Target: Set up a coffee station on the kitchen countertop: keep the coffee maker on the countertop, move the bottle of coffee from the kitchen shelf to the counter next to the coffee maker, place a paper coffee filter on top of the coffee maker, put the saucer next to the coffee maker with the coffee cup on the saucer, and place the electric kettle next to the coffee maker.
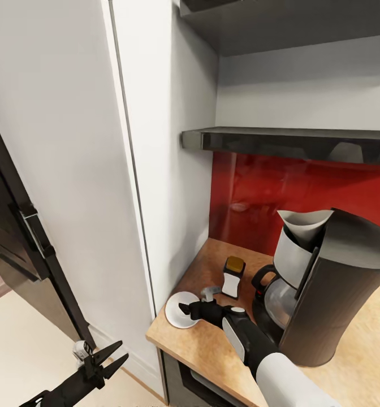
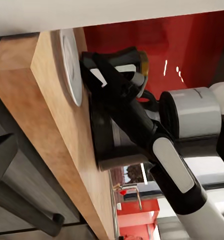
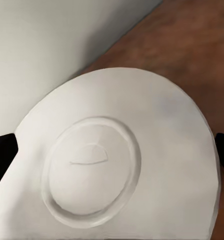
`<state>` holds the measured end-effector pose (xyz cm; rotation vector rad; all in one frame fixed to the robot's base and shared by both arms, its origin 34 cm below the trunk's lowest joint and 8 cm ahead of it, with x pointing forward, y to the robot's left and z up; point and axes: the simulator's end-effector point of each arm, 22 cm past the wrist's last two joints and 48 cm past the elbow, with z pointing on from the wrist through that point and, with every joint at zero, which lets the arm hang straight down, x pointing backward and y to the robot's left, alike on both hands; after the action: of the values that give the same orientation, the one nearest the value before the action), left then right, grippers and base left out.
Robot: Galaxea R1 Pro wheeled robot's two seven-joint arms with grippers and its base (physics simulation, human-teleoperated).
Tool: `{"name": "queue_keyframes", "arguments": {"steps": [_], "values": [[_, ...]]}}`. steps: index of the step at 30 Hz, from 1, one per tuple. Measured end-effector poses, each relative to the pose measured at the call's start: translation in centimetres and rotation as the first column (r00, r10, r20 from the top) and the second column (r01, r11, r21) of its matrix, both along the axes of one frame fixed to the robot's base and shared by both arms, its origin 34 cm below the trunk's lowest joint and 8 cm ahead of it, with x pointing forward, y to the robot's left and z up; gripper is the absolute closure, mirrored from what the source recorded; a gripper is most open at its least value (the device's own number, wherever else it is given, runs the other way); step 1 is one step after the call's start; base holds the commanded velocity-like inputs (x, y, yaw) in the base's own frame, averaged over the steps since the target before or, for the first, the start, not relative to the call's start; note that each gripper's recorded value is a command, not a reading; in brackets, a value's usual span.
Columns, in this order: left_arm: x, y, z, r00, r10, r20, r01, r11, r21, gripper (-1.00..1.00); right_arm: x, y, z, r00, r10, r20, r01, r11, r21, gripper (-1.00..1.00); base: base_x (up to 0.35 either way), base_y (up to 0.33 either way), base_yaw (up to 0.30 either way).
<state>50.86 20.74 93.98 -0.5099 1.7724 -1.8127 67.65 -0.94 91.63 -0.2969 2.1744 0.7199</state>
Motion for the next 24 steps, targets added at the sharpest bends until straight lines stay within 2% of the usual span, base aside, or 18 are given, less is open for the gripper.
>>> {"name": "queue_keyframes", "arguments": {"steps": [18, 24], "values": [[0.36, -0.05, 0.53, 1.000, -0.003, 0.011, 0.003, 1.000, -0.003, -1.00, -0.03, 0.01, 0.00, 1.000, 0.002, 0.001, -0.002, 1.000, -0.001, -1.00, -0.003, 0.000, 0.000], [0.46, -0.33, 0.76, 0.999, -0.027, -0.019, 0.026, 0.999, -0.024, -1.00, -0.04, 0.03, 0.01, 1.000, 0.003, 0.001, -0.003, 1.000, 0.000, -1.00, 0.000, 0.000, 0.000]]}}
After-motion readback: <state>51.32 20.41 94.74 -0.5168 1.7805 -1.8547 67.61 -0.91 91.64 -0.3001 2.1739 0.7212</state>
